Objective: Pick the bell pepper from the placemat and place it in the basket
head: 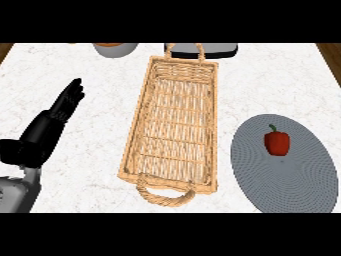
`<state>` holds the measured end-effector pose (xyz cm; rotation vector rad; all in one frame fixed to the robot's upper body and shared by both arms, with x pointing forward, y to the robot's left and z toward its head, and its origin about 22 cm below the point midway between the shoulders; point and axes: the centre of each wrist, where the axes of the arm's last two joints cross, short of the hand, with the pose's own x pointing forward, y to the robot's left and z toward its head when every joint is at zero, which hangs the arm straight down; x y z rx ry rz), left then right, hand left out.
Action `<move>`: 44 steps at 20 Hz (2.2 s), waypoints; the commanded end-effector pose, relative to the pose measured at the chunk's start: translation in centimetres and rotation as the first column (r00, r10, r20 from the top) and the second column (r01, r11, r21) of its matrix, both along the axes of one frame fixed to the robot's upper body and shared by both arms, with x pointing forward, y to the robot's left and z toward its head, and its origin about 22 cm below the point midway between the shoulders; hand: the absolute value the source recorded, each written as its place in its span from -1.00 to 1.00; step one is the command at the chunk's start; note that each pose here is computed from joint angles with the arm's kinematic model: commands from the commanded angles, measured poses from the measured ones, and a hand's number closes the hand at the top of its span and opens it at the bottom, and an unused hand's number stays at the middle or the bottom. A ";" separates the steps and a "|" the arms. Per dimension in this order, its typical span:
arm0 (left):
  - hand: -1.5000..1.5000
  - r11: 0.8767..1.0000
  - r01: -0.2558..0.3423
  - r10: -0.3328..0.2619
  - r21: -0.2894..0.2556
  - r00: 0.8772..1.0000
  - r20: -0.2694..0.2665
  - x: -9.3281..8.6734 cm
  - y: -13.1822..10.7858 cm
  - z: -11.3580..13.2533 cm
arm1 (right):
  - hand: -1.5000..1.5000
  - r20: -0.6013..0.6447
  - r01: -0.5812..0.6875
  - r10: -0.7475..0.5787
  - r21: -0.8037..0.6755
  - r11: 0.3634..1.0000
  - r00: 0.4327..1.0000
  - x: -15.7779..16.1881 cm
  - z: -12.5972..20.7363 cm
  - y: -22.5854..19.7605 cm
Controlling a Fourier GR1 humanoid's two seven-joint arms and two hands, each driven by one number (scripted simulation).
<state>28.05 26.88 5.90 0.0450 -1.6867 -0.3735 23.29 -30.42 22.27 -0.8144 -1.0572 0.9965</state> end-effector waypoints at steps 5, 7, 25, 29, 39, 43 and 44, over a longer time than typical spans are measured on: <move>0.00 1.000 0.002 -0.002 -0.009 1.000 0.002 0.7 0.8 0.1 | -1.00 0.039 0.030 -0.033 0.073 0.997 0.999 0.7 -5.8 0.4; 0.00 1.000 0.012 -0.012 -0.013 1.000 -0.009 0.1 -0.5 0.5 | -1.00 0.051 0.033 -0.038 0.087 0.996 0.998 1.9 -8.0 -2.1; 0.00 1.000 0.012 -0.012 0.001 1.000 -0.007 -0.1 -0.5 -0.4 | -1.00 0.121 0.000 -0.010 0.086 0.996 0.993 2.6 -15.4 -1.8; 0.00 1.000 0.001 -0.001 0.000 1.000 -0.012 -0.5 -0.8 -1.4 | -1.00 0.148 -0.038 0.017 0.137 0.990 0.989 3.6 -16.3 -2.5; 0.00 1.000 -0.002 0.002 0.000 1.000 -0.010 0.2 -0.4 0.6 | -1.00 0.081 -0.003 0.000 0.035 0.999 0.997 3.2 -17.4 -0.1; 0.00 1.000 -0.010 0.010 0.008 1.000 -0.011 -1.7 -0.1 -0.3 | -1.00 0.071 0.010 -0.011 0.016 1.000 0.997 3.0 -14.9 3.3; 0.00 1.000 0.004 -0.004 0.001 1.000 -0.001 -0.2 -0.9 1.0 | -1.00 0.060 0.009 -0.010 0.016 1.000 0.998 3.7 -18.9 -1.3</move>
